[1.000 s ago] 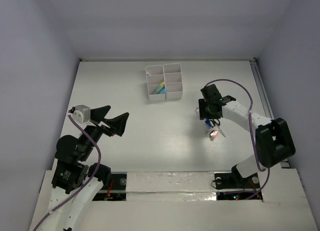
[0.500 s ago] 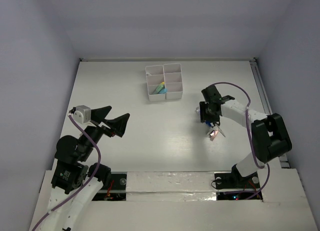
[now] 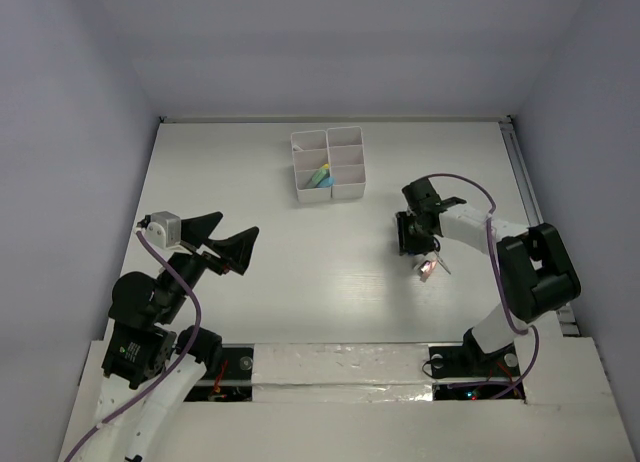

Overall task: Sort the stationery into containers
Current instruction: Pick up the stationery from the center of the board.

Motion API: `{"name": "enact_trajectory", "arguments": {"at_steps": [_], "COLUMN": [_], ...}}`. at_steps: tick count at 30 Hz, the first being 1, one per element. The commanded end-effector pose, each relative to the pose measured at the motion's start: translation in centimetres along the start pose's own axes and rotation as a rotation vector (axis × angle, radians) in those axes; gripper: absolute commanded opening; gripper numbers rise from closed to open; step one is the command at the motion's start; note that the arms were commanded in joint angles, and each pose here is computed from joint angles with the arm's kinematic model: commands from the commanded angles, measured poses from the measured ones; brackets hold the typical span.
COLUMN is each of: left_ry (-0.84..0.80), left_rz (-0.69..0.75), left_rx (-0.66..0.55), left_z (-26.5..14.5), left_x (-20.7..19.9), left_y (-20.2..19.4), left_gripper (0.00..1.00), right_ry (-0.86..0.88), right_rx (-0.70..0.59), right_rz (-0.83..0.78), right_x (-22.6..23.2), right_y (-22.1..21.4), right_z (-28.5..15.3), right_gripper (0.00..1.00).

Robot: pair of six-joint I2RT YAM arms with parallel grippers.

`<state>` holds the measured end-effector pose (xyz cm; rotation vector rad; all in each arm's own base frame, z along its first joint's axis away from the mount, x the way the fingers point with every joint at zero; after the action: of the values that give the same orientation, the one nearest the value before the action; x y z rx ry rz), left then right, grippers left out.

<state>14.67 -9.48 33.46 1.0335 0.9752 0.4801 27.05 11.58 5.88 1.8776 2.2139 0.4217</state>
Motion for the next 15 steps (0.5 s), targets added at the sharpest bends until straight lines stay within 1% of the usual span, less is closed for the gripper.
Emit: {"name": "enact_trajectory", "arguments": {"at_steps": [1, 6, 8, 10, 12, 13, 15], "left_ry": [-0.022, -0.018, -0.018, -0.016, -0.019, -0.019, -0.02], "left_rz": [0.014, 0.013, 0.013, 0.013, 0.011, 0.011, 0.011], "left_rx": [-0.025, -0.024, -0.024, -0.02, -0.019, -0.019, -0.018], "left_z": [0.1, 0.1, 0.2, 0.2, 0.3, 0.3, 0.3], "left_x": [-0.4, -0.3, -0.3, -0.2, -0.3, -0.3, -0.3], "left_y": [0.5, 0.5, 0.5, 0.4, 0.4, 0.4, 0.4], "left_gripper": [0.99, 0.99, 0.99, 0.99, 0.99, 0.99, 0.99], "right_ry": [0.032, 0.018, 0.014, -0.004, -0.022, -0.024, -0.036], "right_rx": [-0.061, -0.072, -0.081, -0.097, -0.111, -0.12, -0.132], "right_rz": [0.02, 0.019, 0.021, 0.027, 0.032, 0.028, 0.029], "right_x": [0.3, 0.5, 0.4, 0.2, 0.0, 0.2, 0.0], "right_y": [1.2, 1.4, 1.6, 1.9, 2.1, 2.2, 2.4], "right_z": [-0.2, 0.4, 0.3, 0.0, -0.3, -0.6, -0.8], "right_gripper": [0.46, 0.46, 0.43, 0.35, 0.3, 0.19, 0.11]}}
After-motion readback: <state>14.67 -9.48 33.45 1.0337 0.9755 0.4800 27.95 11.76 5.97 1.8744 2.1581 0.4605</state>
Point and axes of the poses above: each gripper's point midway between its finger pads, its own z axis out along the fingers, its own x axis along the line the jaws close on, y = z × x, the point moved 4 cm from there along -z, back along the fingers, and after that the axes turned 8 degrees about -z, right-handed, at the moved point
